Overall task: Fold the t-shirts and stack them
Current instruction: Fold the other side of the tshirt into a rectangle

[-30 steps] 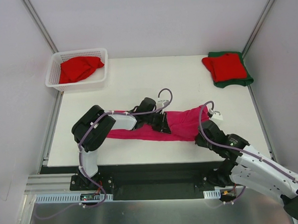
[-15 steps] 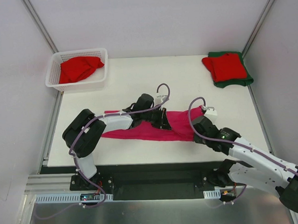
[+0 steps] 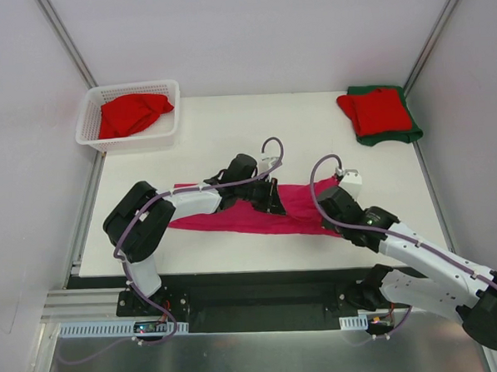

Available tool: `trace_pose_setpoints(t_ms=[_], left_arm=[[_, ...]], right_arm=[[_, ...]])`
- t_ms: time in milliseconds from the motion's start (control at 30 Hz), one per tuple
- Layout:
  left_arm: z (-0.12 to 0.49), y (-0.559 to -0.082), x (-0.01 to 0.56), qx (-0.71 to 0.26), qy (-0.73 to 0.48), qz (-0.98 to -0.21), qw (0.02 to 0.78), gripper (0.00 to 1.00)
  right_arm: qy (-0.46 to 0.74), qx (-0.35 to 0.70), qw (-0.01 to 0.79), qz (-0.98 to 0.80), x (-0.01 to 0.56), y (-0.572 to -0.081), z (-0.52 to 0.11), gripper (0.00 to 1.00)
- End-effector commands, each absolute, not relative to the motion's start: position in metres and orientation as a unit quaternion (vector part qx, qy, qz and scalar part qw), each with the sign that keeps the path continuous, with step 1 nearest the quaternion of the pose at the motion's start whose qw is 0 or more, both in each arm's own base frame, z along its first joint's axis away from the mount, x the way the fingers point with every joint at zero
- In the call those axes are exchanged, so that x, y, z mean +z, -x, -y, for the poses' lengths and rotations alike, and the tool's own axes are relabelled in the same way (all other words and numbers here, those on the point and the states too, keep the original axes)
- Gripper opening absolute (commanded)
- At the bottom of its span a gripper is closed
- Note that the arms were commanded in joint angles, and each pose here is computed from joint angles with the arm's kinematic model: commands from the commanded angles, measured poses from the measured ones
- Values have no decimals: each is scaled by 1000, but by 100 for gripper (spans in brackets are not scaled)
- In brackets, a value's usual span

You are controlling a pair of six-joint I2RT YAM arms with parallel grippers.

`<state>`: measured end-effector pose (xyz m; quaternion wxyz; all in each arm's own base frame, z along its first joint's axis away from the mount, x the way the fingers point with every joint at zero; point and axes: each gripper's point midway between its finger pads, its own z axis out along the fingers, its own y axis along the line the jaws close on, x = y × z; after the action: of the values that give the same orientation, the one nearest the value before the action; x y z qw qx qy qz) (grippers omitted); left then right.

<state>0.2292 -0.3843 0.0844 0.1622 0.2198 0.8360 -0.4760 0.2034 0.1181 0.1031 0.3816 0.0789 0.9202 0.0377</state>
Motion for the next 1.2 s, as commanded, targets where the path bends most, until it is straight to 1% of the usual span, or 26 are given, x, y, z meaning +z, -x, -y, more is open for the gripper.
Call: trace_pose_setpoints(t_ms=[0,300,667,900,1167], left_arm=[[392,-234,106,-490,-238,-818,184,1],[397,-236,104,-496,-238,-817,174,1],[400,-235,106,-502,-240,-815,164,2],[397,-226,111,-509,-243,-811,156,2],[394,-208,108,-510,-253,-810,143,1]], right_arm=[[-90,28,420,-903,128,-221,-114,1],[-95,2,428,-899,137,-234,-100,1],[-96,-3,432,-897,147,-243,-93,1],[-84,30,426,-900,164,-234,-100,1],[-85,13,435,-896,176,-224,-84,1]])
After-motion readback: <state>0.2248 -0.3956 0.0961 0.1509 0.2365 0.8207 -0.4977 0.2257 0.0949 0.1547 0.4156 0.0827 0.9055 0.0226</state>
